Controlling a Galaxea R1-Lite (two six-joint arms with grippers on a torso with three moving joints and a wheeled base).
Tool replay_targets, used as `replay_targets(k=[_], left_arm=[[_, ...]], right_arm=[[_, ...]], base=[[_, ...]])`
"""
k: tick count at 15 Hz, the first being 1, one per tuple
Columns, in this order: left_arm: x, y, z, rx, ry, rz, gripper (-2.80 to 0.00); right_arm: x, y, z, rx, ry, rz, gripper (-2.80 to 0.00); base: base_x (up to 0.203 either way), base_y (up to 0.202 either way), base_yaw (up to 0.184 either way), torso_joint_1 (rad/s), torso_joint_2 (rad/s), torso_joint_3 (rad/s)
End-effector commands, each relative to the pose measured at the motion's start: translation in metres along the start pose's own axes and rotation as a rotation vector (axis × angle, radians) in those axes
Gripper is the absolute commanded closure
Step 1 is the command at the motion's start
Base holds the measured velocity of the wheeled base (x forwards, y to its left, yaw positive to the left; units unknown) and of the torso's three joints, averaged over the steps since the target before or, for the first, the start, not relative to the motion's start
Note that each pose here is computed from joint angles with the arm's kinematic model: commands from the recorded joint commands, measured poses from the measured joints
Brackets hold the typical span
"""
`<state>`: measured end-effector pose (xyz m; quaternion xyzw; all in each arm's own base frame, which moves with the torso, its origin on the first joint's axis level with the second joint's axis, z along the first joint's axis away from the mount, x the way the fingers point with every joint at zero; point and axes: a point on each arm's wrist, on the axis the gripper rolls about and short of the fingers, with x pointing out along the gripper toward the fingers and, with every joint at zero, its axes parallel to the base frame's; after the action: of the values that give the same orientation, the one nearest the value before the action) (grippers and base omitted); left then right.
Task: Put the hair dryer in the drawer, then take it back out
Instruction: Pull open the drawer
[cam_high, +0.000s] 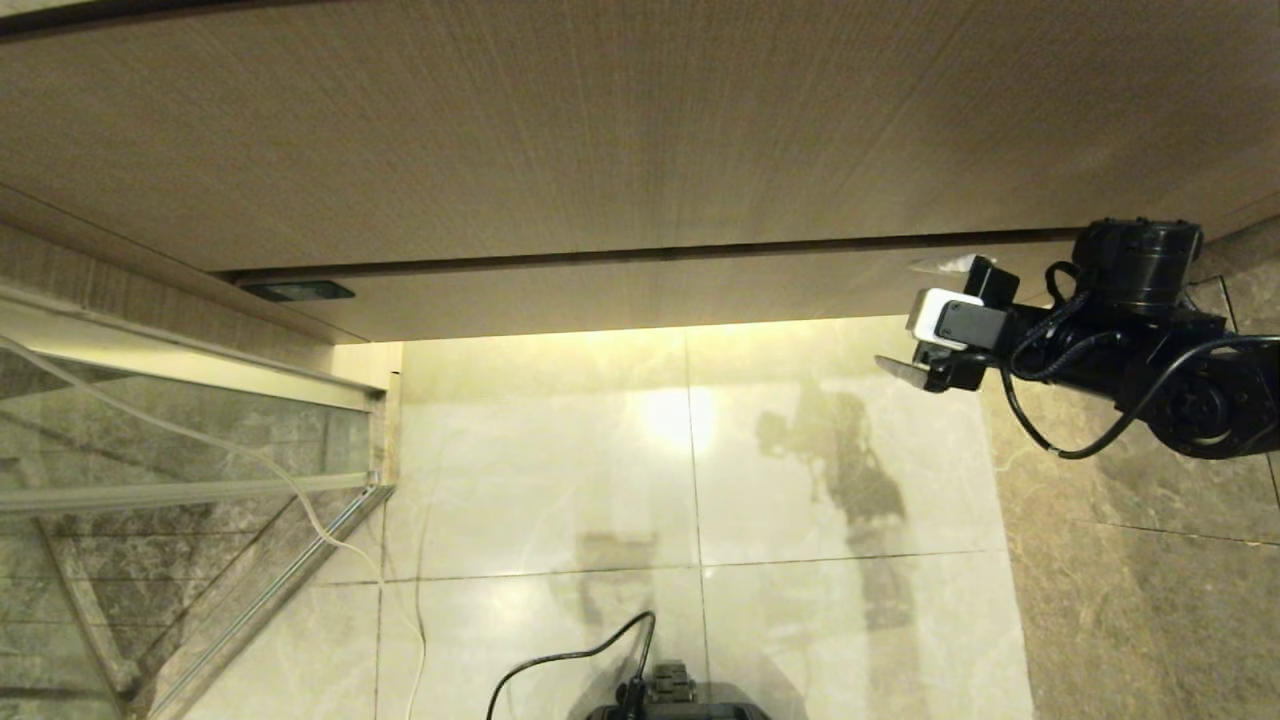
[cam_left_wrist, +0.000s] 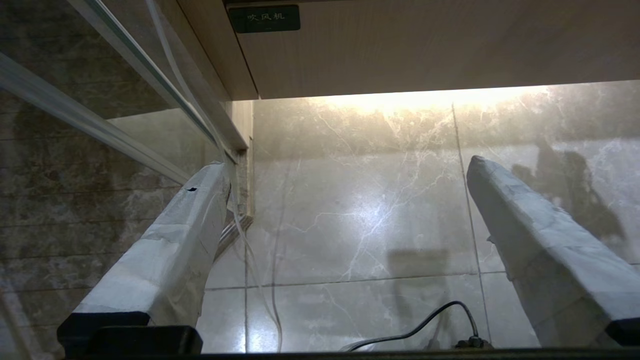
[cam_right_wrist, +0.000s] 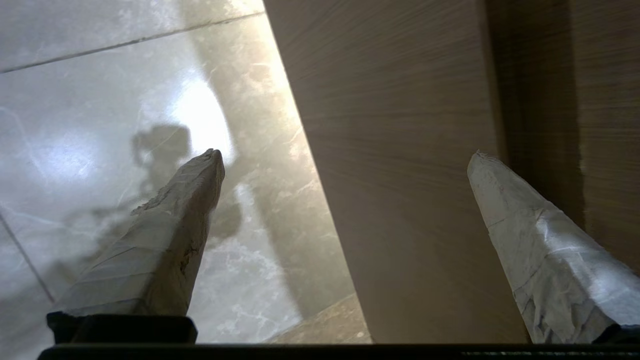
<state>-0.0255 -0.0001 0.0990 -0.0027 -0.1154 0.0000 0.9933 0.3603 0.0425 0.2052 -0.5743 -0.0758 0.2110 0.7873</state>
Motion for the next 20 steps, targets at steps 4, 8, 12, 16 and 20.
replay_targets(k=[4, 8, 12, 16, 20], left_arm=[[0.001, 0.0, -0.011, 0.0, 0.038, 0.001, -2.8], [0.001, 0.0, -0.011, 0.0, 0.038, 0.001, -2.8], [0.001, 0.0, -0.011, 0.0, 0.038, 0.001, -2.8], [0.001, 0.0, -0.011, 0.0, 0.038, 0.001, -2.8], [0.001, 0.0, -0.011, -0.002, 0.038, 0.001, -2.8]], right_arm=[[0.004, 0.004, 0.013, -0.026, -0.011, -0.037, -2.8], [0.009, 0.005, 0.015, -0.034, 0.007, -0.068, -2.8], [0.012, 0.005, 0.015, -0.041, 0.011, -0.097, -2.8], [0.017, 0.005, 0.013, -0.044, 0.009, -0.112, -2.8], [0.023, 0.003, 0.011, -0.054, 0.0, -0.146, -2.8]], base=[[0.0, 0.0, 0.0, 0.0, 0.0, 0.0], [0.0, 0.0, 0.0, 0.0, 0.0, 0.0], [0.0, 0.0, 0.0, 0.0, 0.0, 0.0], [0.0, 0.0, 0.0, 0.0, 0.0, 0.0], [0.0, 0.0, 0.0, 0.0, 0.0, 0.0]])
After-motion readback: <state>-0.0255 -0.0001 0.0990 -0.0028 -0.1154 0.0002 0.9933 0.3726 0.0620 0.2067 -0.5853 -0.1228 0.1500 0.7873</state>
